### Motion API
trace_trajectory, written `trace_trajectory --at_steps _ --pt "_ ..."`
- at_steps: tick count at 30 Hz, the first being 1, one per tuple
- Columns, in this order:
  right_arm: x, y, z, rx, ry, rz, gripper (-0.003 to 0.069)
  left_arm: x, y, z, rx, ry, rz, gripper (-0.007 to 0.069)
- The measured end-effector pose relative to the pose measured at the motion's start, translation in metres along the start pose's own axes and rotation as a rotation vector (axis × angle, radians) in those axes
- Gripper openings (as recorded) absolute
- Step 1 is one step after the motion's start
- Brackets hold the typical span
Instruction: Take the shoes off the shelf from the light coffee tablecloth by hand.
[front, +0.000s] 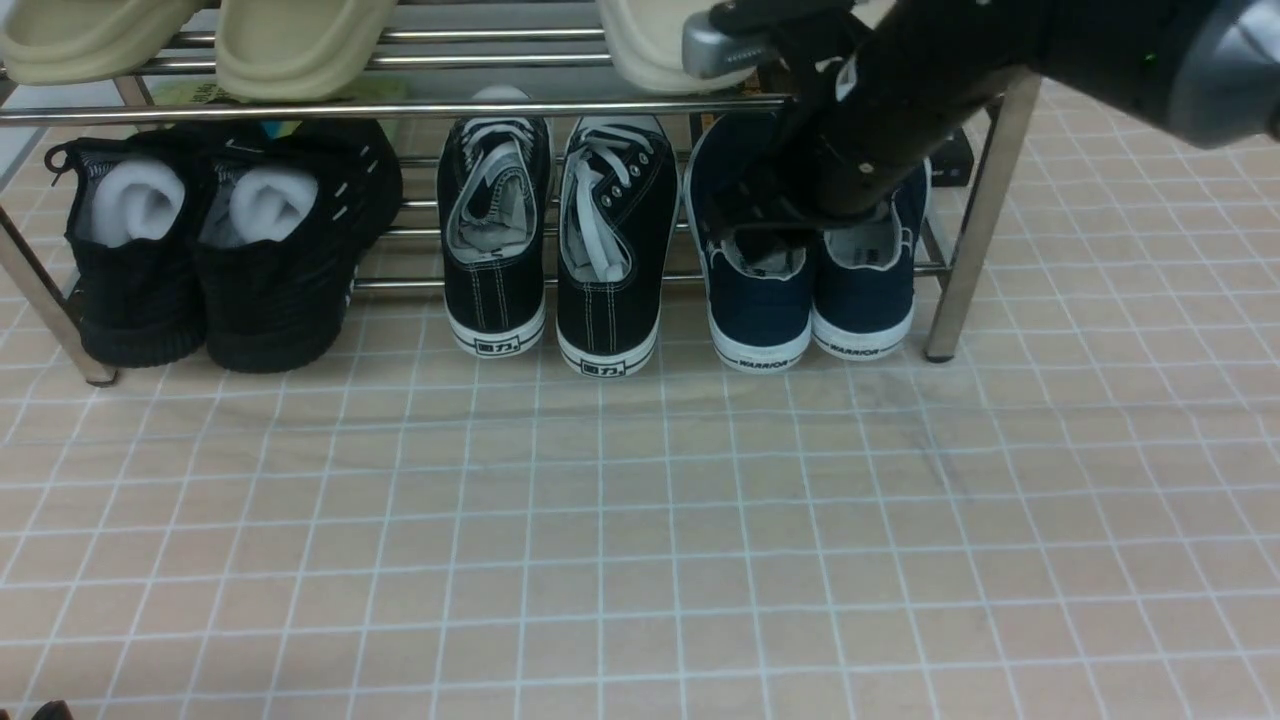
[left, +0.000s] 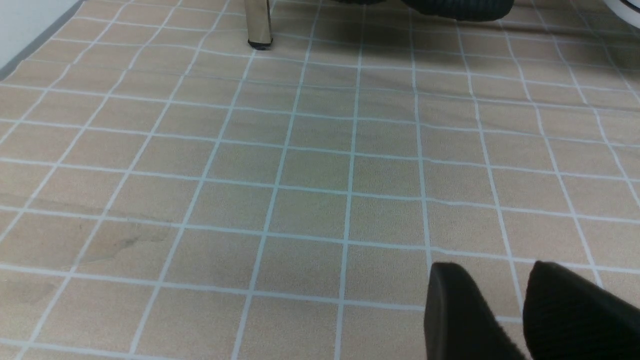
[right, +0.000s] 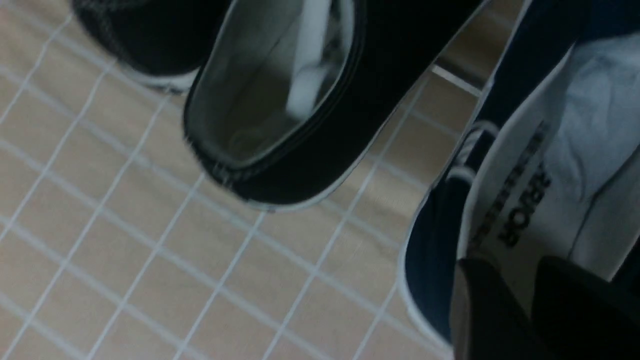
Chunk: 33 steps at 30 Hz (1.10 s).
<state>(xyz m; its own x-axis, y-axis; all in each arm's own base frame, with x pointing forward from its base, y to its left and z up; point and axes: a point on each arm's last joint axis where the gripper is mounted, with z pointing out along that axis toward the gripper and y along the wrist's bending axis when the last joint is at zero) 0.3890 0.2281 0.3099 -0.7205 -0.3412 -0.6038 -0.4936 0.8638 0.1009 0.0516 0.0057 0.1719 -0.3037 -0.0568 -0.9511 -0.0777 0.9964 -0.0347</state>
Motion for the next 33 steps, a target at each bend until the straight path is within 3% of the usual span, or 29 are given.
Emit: trace_trajectory --at_steps 7,18,21,24,29,33 --pt "-0.003 -0.005 0.033 0.018 -0.076 -0.003 0.0360 0.000 0.000 0.000 0.000 0.000 0.000 0.0239" --pt "0.003 -0.009 0.061 0.033 -0.061 -0.012 0.0371 0.000 0.000 0.000 0.000 0.000 0.000 0.0239" --pt "0.003 -0.009 0.061 0.038 -0.061 -0.019 0.0339 0.000 0.000 0.000 0.000 0.000 0.000 0.0239" --pt "0.003 -0.008 0.062 0.037 -0.059 -0.020 0.0262 0.000 0.000 0.000 0.000 0.000 0.000 0.0239" --pt "0.003 -0.007 0.062 0.036 -0.057 -0.022 0.0050 0.000 0.000 0.000 0.000 0.000 0.000 0.0239" --pt "0.003 -0.007 0.061 0.036 -0.054 -0.022 0.0049 0.000 0.000 0.000 0.000 0.000 0.000 0.0239"
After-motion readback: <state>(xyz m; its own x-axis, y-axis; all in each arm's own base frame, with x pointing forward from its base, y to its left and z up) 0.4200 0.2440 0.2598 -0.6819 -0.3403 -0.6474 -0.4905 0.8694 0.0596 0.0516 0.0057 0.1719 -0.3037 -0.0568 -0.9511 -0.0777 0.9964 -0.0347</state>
